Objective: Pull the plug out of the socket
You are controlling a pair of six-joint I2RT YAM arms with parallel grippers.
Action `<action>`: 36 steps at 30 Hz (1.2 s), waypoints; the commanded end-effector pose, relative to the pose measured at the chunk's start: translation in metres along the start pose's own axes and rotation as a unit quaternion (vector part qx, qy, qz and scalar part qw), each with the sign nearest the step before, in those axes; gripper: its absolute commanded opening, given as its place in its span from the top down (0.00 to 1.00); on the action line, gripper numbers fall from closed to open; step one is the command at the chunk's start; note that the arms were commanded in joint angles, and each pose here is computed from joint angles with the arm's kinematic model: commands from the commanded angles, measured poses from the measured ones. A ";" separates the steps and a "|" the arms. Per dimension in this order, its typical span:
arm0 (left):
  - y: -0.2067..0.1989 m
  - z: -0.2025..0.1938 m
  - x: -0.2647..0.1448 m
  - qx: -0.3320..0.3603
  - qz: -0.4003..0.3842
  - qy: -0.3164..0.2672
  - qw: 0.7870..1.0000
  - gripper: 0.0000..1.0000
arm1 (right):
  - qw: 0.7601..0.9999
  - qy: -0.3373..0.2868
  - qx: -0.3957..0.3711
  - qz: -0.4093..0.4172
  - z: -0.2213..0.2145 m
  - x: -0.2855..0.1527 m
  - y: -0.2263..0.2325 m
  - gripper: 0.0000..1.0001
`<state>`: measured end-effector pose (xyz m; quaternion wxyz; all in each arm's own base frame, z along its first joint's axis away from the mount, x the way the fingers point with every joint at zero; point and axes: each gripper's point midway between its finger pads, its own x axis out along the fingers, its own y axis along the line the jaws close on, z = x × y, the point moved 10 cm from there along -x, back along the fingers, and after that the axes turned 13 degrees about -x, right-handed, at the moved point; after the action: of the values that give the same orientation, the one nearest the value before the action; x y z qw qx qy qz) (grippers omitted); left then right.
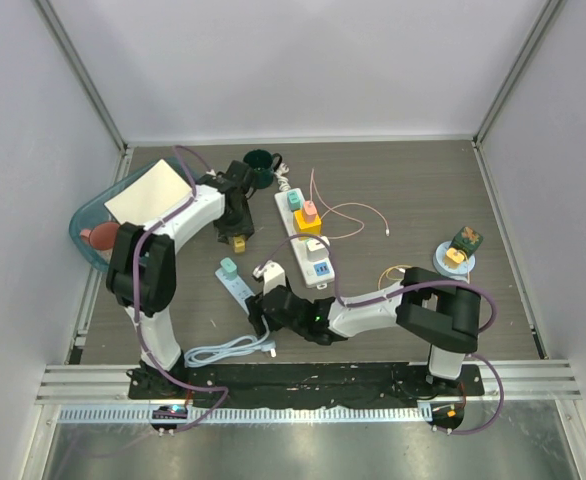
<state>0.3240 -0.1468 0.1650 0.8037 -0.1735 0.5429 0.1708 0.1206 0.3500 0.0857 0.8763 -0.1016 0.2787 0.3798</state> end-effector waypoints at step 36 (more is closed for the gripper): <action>0.064 -0.037 -0.076 -0.235 -0.065 0.007 0.970 0.29 | 0.974 -0.112 -0.196 -0.017 0.035 0.032 -0.007 0.26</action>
<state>0.2329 -0.1092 0.2128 0.7499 -0.3611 0.4938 0.2519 0.1470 0.3607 0.0778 0.8506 -0.2652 0.1489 0.4289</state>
